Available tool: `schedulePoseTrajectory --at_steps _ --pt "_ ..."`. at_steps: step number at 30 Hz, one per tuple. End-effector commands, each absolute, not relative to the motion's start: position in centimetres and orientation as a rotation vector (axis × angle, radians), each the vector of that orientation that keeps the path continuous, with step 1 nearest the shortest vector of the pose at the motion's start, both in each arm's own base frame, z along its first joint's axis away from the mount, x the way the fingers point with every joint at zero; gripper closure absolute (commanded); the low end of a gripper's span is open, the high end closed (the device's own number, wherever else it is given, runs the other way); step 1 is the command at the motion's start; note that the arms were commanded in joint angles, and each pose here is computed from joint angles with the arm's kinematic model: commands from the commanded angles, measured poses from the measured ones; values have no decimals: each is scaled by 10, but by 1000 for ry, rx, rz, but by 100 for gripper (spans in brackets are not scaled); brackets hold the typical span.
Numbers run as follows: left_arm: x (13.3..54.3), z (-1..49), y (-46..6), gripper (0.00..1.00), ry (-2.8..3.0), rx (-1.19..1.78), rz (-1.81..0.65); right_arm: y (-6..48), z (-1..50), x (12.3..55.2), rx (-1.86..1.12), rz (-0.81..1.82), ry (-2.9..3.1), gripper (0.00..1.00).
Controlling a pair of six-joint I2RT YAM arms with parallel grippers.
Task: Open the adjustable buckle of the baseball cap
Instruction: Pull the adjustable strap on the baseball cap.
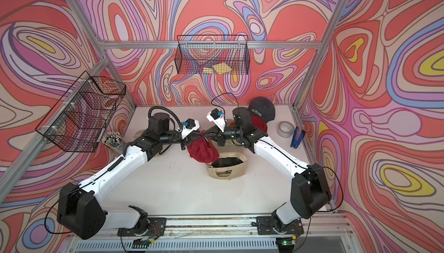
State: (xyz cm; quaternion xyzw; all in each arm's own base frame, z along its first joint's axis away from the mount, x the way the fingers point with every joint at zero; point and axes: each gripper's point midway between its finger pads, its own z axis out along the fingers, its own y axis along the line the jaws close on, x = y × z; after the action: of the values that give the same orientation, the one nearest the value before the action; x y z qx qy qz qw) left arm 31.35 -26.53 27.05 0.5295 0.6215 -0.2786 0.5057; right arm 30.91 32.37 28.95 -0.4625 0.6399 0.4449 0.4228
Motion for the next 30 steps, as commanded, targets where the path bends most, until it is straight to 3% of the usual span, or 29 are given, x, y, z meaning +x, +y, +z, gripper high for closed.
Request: schedulePoseTrajectory --at_steps 1,16,30 --pt "304 280 -273 100 1441 1321 -681 325 296 309 -1167 1099 1595 100" --pt "330 324 -268 100 1414 896 -853 321 284 316 -1160 1049 1683 100" --pt "349 335 -242 100 1400 746 -899 316 280 322 -1148 985 1742 100"
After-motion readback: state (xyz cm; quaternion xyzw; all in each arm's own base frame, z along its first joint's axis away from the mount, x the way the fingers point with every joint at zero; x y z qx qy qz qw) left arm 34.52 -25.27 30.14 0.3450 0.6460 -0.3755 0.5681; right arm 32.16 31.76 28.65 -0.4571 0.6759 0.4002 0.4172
